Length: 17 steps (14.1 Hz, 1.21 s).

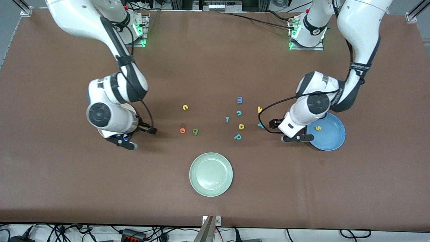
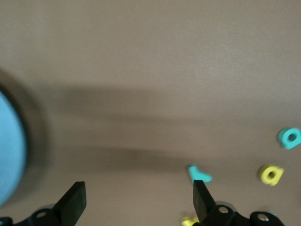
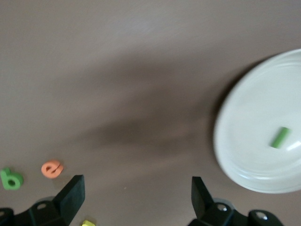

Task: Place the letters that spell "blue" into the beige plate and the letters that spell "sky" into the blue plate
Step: 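Grasp the orange e with the right gripper while the left gripper grasps y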

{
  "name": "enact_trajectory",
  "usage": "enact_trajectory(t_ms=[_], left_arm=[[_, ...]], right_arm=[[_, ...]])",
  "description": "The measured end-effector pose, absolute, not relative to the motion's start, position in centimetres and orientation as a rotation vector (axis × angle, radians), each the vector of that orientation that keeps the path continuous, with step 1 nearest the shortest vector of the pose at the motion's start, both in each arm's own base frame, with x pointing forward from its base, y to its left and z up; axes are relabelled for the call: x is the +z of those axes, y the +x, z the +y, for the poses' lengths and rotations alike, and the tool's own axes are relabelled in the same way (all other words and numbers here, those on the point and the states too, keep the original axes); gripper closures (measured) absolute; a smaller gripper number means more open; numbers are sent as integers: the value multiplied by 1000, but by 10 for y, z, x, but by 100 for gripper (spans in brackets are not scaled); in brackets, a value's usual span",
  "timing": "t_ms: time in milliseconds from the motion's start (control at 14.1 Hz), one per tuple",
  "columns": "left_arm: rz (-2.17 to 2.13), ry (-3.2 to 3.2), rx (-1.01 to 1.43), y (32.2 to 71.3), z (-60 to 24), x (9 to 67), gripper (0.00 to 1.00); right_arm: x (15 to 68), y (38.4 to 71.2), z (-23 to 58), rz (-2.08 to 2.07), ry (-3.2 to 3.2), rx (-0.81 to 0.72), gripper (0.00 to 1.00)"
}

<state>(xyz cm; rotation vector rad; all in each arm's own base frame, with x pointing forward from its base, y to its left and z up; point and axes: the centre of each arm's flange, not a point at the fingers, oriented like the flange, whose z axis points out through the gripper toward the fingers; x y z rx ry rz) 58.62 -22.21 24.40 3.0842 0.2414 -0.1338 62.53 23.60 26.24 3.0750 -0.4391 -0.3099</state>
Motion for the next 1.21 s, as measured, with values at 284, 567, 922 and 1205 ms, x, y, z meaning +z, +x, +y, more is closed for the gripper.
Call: enact_trajectory(t_ms=[284,567,922,1205], left_arm=[[349,3043,-163,569,-265,203,0],[326,3037,-190,559,-282,181,23],[328,3033,-196,557,-282,173,43],[255,3080,-155,557,-282,171,52]], right_arm=[[246,618,289,-25,3131,-271,0],[237,613,318,224,3154,-186,0],[202,595,357,345,3138,-130,26],[182,591,357,413,3072,-130,32]])
